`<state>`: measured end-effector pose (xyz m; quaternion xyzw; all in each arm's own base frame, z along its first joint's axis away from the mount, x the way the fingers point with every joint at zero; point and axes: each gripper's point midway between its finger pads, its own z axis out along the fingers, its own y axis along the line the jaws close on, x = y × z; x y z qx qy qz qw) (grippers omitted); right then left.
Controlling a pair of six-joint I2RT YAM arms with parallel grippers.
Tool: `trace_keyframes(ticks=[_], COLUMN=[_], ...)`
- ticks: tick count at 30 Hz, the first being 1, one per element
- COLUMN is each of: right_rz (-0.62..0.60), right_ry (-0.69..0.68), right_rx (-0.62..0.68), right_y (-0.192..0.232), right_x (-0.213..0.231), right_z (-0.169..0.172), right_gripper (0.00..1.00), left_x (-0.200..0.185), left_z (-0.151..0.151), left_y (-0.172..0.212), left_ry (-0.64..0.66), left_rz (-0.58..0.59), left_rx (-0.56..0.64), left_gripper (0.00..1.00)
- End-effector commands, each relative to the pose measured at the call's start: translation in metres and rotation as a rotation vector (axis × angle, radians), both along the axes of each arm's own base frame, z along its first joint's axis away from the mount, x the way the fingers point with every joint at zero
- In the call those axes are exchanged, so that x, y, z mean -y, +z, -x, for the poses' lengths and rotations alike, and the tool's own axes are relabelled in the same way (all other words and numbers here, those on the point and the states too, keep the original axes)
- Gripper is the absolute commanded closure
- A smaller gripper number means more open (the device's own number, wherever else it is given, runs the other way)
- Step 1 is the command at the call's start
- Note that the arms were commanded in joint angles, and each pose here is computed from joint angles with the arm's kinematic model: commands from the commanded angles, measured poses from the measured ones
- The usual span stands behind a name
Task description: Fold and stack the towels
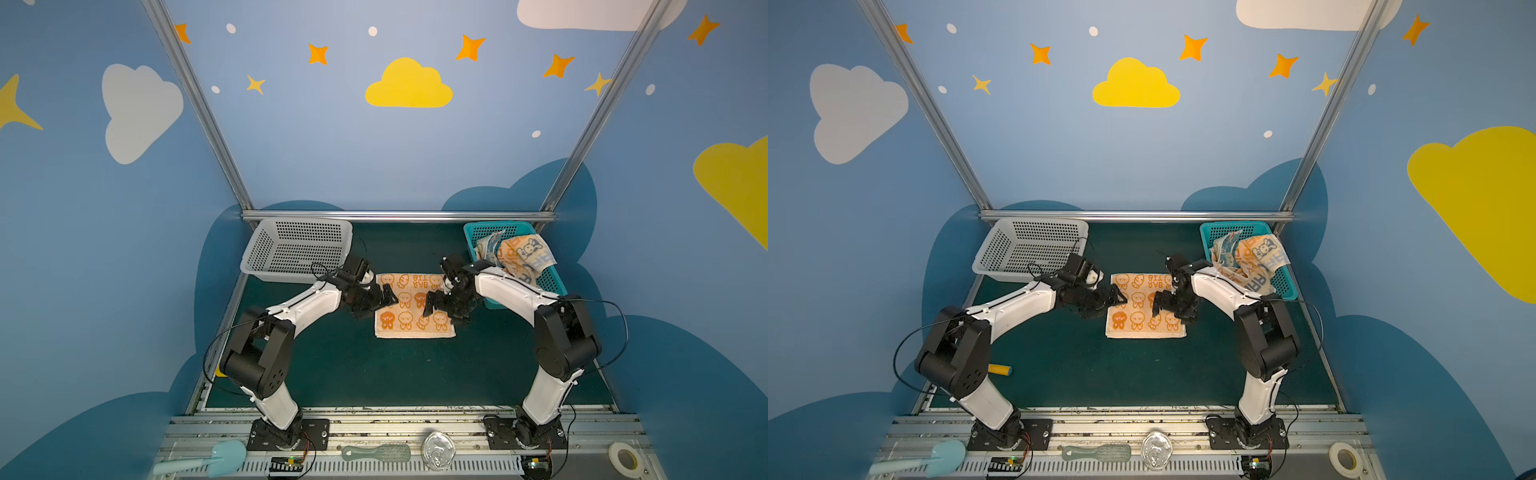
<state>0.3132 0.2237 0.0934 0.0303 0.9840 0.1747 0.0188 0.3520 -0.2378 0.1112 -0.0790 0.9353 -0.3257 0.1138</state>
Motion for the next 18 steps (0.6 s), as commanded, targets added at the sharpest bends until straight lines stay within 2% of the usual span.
trace_keyframes(ticks=[1, 4, 9, 18], right_rz=[0.002, -0.047, -0.144, -0.188], right_ry=[-0.007, -0.027, -0.094, -0.119], right_rx=[0.057, 0.067, 0.075, 0.054], right_y=[0.025, 0.03, 0.019, -0.022], right_x=[0.006, -0.002, -0.015, -0.024], right_z=[-0.033, -0.067, -0.113, -0.163], right_gripper=[0.04, 0.04, 0.04, 0.04], left_x=[0.003, 0.01, 0.018, 0.018], left_z=[-0.034, -0.065, -0.106, -0.131], left_y=[0.021, 0.026, 0.007, -0.04], left_ry=[-0.007, -0.003, 0.038, 0.054], left_rz=[-0.001, -0.001, 0.034, 0.002], left_rx=[0.049, 0.061, 0.035, -0.016], left_gripper=[0.01, 0.01, 0.01, 0.01])
